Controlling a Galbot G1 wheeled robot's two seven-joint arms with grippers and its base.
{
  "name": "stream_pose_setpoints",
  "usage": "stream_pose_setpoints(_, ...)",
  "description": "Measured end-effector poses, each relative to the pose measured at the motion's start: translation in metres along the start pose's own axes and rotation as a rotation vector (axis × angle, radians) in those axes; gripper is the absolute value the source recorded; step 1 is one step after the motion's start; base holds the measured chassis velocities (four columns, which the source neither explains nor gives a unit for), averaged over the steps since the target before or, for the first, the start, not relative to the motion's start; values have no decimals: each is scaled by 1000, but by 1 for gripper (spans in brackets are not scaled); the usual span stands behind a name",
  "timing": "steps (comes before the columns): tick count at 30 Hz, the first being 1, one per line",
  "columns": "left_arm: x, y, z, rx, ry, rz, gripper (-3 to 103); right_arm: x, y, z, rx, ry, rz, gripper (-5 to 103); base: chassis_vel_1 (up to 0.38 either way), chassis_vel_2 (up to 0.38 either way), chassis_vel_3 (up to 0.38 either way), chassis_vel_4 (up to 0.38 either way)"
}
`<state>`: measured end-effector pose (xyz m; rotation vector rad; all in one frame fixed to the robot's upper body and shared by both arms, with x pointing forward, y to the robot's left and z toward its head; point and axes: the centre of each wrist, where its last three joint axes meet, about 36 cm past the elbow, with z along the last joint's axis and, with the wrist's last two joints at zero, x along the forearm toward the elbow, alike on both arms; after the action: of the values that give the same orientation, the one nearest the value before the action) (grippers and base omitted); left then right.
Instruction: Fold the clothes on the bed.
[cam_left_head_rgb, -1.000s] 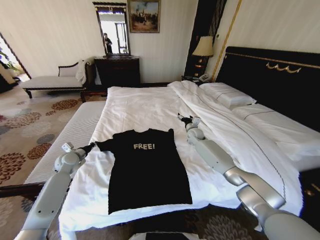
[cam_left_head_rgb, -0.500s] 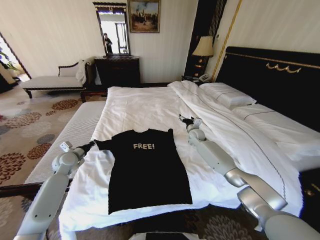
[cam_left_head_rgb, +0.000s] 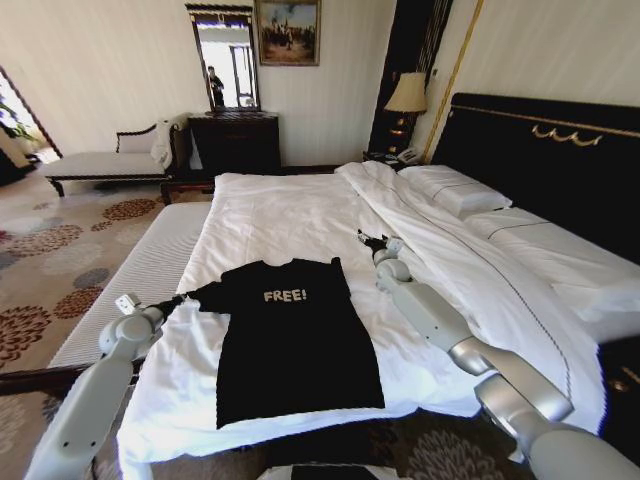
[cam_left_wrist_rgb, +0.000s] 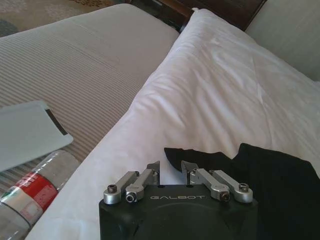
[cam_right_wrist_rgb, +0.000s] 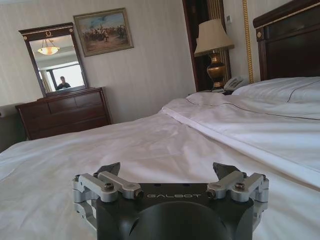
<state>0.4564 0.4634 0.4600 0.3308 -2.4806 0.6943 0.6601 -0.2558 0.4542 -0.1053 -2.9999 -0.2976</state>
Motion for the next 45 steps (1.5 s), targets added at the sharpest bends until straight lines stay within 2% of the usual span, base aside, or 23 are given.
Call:
stream_pose_setpoints(1,4,5,-2,-6,5,-16,31,0,1,1,1,5,4,100,0,0,0,0)
stream_pose_setpoints(2,4,5,-2,-6,5,-16,31,0,1,1,1,5,4,100,0,0,0,0)
stream_pose_setpoints(4,9,12,-5,-4,0,-37,42,0,3,2,-1,10,7,100,0,0,0,0)
stream_pose_setpoints(5,9,12,-5,-4,0,-37,42,0,3,2,-1,10,7,100,0,0,0,0)
stream_pose_setpoints(7,16,14,-14,21,-24,-29,53,0,4,3,-2,13,7,100,0,0,0,0)
stream_pose_setpoints(8,17,14,-18,34,-35,-21,53,0,4,3,-2,13,6,100,0,0,0,0)
stream_pose_setpoints(9,19,12,-24,55,-55,-3,58,1,4,4,-2,15,6,100,0,0,0,0)
stream_pose_setpoints(10,19,12,-24,55,-55,-3,58,1,4,4,-2,15,6,100,0,0,0,0)
stream_pose_setpoints(14,18,0,-43,85,-101,42,80,2,0,6,5,23,12,100,0,0,0,0)
stream_pose_setpoints(16,18,-3,-48,91,-116,52,80,3,-1,5,8,28,15,100,0,0,0,0)
stream_pose_setpoints(17,20,-6,-55,100,-139,66,85,3,-5,5,13,47,25,100,0,0,0,0)
stream_pose_setpoints(18,20,-6,-55,100,-139,66,85,3,-5,5,13,47,25,100,0,0,0,0)
stream_pose_setpoints(19,24,-7,-64,107,-162,76,90,3,-9,3,9,73,32,100,0,0,0,0)
stream_pose_setpoints(21,33,-2,-87,96,-209,59,98,9,-12,-10,-86,172,12,100,0,0,0,0)
stream_pose_setpoints(22,33,-2,-87,96,-209,59,98,9,-12,-10,-86,172,12,100,0,0,0,0)
stream_pose_setpoints(24,40,10,-101,71,-237,9,100,18,-13,-23,-172,298,-22,100,0,0,0,0)
stream_pose_setpoints(26,46,21,-110,58,-247,-37,100,24,-14,-29,-224,391,-45,100,0,0,0,0)
stream_pose_setpoints(31,56,45,-123,45,-259,-129,100,29,-20,-14,-265,486,-18,100,0,0,0,0)
stream_pose_setpoints(37,63,53,-119,46,-243,-163,100,31,-18,14,-238,465,-30,100,0,0,0,0)
stream_pose_setpoints(41,68,61,-116,64,-240,-188,100,28,-9,29,-263,434,-65,100,0,0,0,0)
stream_pose_setpoints(44,67,79,-119,95,-241,-253,100,26,-2,39,-270,392,-117,100,0,0,0,0)
stream_pose_setpoints(45,67,79,-119,95,-241,-253,100,26,-2,39,-270,392,-117,100,0,0,0,0)
